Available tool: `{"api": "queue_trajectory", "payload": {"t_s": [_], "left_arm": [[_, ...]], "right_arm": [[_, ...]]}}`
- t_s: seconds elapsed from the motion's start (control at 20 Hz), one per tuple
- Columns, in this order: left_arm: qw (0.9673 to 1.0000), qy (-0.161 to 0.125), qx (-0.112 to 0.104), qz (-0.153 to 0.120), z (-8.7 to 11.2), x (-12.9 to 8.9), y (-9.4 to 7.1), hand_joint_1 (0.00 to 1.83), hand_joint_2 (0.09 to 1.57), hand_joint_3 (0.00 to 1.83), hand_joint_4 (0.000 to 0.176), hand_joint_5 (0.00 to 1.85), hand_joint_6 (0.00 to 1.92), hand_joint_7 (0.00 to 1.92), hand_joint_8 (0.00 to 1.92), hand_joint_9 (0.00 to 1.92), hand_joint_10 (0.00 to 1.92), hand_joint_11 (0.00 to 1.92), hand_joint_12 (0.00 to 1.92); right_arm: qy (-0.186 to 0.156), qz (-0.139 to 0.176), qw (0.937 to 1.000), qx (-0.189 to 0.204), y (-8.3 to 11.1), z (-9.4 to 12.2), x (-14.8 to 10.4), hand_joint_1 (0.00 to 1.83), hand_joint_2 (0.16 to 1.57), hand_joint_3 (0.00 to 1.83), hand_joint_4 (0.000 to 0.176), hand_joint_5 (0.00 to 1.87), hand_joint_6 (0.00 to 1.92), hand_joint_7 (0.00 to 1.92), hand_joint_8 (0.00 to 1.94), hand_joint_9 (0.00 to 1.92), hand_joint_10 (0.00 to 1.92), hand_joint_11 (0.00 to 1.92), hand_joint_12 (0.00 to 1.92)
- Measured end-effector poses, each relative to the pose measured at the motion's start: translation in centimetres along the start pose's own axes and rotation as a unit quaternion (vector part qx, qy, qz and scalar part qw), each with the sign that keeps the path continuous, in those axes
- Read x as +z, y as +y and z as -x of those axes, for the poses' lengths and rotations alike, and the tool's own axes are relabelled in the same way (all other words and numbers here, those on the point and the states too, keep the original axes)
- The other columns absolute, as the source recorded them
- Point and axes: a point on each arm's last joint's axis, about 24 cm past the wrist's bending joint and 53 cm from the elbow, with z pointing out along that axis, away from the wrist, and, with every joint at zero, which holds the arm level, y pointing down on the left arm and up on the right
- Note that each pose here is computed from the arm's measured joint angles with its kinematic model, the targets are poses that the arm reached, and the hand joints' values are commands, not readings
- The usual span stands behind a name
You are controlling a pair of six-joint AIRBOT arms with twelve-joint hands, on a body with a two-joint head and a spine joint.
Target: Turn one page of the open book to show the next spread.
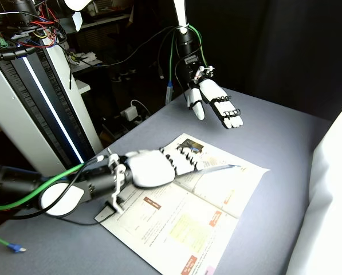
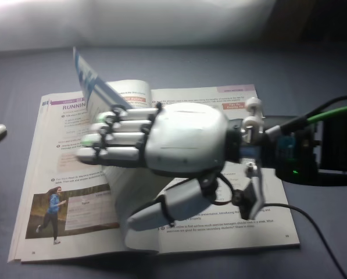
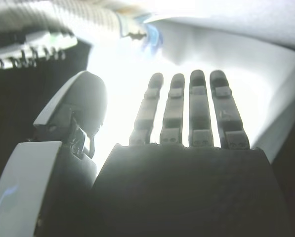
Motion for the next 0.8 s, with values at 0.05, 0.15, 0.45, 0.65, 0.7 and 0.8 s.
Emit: {"api": "queue_trajectory", "payload": {"t_s": [0.05, 0.15, 0.45, 0.65, 0.7, 0.8], "left_arm": [[1.0000, 0.001, 0.002, -0.001, 0.1, 0.0, 0.0, 0.11, 1.55, 0.13, 0.102, 0.01, 0.00, 0.00, 0.00, 0.00, 0.00, 0.00, 0.00], [1.0000, -0.001, 0.001, 0.000, 0.2, 0.0, 0.0, 0.15, 1.51, 0.06, 0.036, 0.03, 0.01, 0.00, 0.00, 0.00, 0.00, 0.00, 0.00], [1.0000, 0.001, -0.001, -0.002, -0.1, 0.1, 0.2, 0.00, 1.20, 0.00, 0.000, 0.10, 0.01, 0.12, 0.00, 0.11, 0.00, 0.00, 0.28], [1.0000, -0.005, -0.003, -0.003, 0.2, 0.1, 0.1, 0.00, 1.20, 0.00, 0.000, 0.10, 0.01, 0.12, 0.00, 0.11, 0.00, 0.00, 0.28], [1.0000, -0.006, -0.002, -0.005, 0.2, 0.1, 0.0, 0.00, 1.20, 0.00, 0.000, 0.10, 0.01, 0.12, 0.00, 0.11, 0.00, 0.00, 0.28], [0.9999, -0.007, -0.002, -0.009, 0.3, 0.1, -0.1, 0.00, 1.19, 0.00, 0.000, 0.10, 0.01, 0.12, 0.00, 0.11, 0.00, 0.00, 0.28]], "right_arm": [[-0.013, 0.019, 0.9997, 0.000, 1.2, 0.9, 0.6, 0.00, 1.10, 0.00, 0.000, 0.00, 0.00, 0.00, 0.00, 0.00, 0.00, 0.00, 0.00], [-0.029, 0.040, 0.9988, 0.000, 2.3, 2.0, 0.8, 0.00, 1.08, 0.00, 0.000, 0.00, 0.00, 0.00, 0.00, 0.00, 0.00, 0.00, 0.00], [-0.075, 0.119, 0.9898, -0.020, 7.4, 6.1, 0.5, 0.00, 1.11, 0.00, 0.000, 0.00, 0.00, 0.00, 0.00, 0.00, 0.00, 0.00, 0.00], [-0.111, 0.140, 0.9837, -0.017, 8.1, 8.6, -2.5, 0.01, 1.09, 0.00, 0.000, 0.00, 0.00, 0.00, 0.00, 0.00, 0.00, 0.00, 0.00], [-0.114, 0.134, 0.9842, -0.020, 7.8, 9.0, -3.3, 0.01, 1.08, 0.00, 0.000, 0.00, 0.00, 0.00, 0.00, 0.00, 0.00, 0.00, 0.00], [-0.119, 0.123, 0.9848, -0.030, 7.4, 9.7, -4.8, 0.01, 1.08, 0.00, 0.000, 0.00, 0.00, 0.00, 0.00, 0.00, 0.00, 0.00, 0.00]]}}
